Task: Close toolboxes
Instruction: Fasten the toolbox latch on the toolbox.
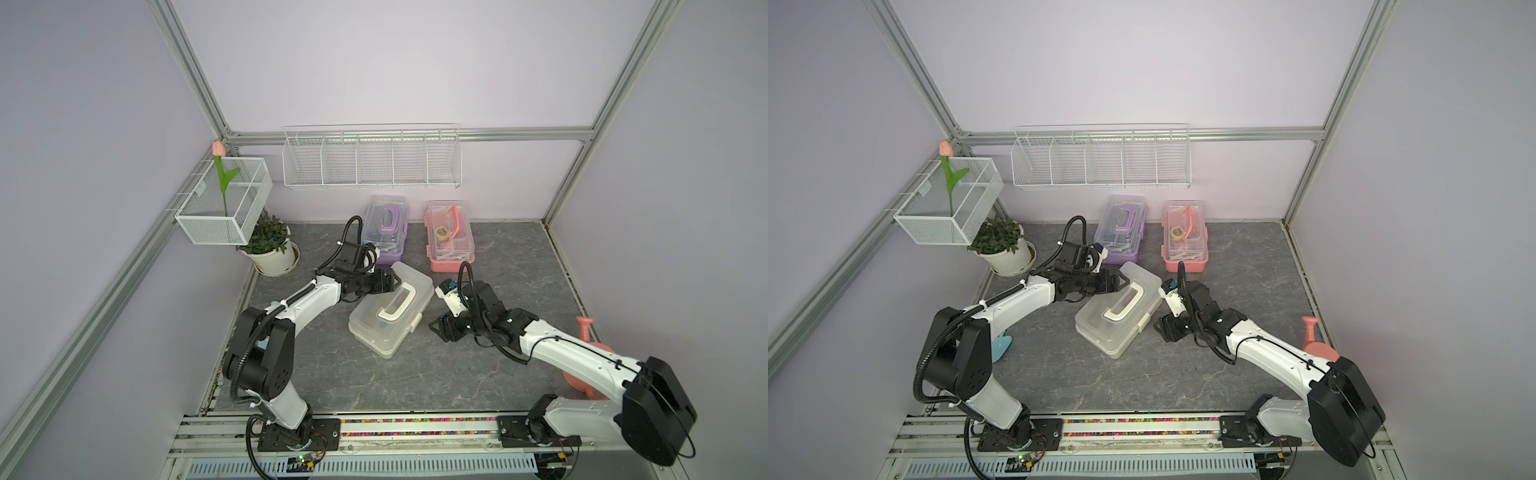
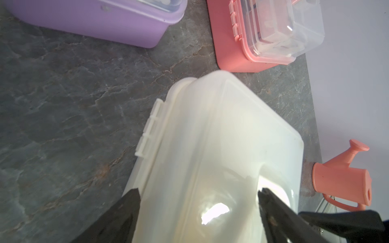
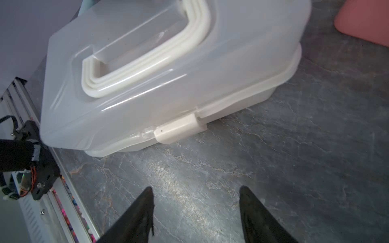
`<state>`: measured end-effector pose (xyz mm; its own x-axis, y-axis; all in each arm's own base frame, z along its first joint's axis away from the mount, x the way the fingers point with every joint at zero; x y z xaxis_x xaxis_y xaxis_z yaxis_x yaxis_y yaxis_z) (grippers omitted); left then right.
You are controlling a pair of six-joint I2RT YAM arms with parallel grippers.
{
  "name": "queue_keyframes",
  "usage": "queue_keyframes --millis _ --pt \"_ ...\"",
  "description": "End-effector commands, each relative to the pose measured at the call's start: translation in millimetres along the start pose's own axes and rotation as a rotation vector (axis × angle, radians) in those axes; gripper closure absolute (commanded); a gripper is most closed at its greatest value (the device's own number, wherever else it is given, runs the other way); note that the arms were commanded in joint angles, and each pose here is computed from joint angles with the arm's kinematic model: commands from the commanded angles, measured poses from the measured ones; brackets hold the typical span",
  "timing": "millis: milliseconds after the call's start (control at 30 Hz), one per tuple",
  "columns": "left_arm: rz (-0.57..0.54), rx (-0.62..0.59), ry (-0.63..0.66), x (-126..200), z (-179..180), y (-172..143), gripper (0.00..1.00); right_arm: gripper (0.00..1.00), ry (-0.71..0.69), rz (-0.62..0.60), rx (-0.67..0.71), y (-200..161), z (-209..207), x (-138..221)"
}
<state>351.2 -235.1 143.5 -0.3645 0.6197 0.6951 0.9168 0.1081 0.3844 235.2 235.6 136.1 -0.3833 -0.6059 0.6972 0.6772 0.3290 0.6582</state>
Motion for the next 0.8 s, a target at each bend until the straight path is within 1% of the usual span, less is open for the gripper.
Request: queue_keyframes --millis 0,67,133,267,367,433,567,667,767 --pt "0.042 0.055 0.057 9 15 -18 0.09 0.42 0.088 -0.09 -0.312 -1 7 -1" --pt "0.043 0.055 0.048 11 15 -22 0.09 0.46 0.133 -0.136 -0.425 -2 9 -6" --pt "0.055 0.054 0.032 12 14 -26 0.09 0.47 0.161 -0.134 -0.486 -3 11 -14" --pt "0.069 0.054 0.011 15 12 -33 0.1 0.46 0.192 -0.162 -0.52 5 19 -23" --pt "0.075 0.053 0.011 15 14 -36 0.12 0.47 0.202 -0.219 -0.54 14 19 -26" --pt "0.08 0.058 0.006 14 14 -39 0.13 0.48 0.219 -0.235 -0.549 18 21 -31" --pt "0.088 0.062 0.008 12 17 -42 0.15 0.54 0.238 -0.234 -0.586 14 20 -42" --pt "0.094 0.066 0.013 10 20 -45 0.18 0.58 0.221 -0.246 -0.611 9 15 -44" --pt "0.1 0.074 0.015 7 23 -48 0.21 0.59 0.207 -0.244 -0.621 4 12 -44"
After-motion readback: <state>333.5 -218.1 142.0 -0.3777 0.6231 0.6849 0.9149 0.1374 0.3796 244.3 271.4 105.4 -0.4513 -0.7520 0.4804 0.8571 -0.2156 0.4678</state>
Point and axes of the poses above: each gripper's point midway between its finger pads, its own x axis back along the fingers, its own z axis along the line the jaws close on, y = z × x, the point moved 2 cm from there along x, back along the fingers, and after that the axes turned 7 degrees about x, right-handed, at the moved point
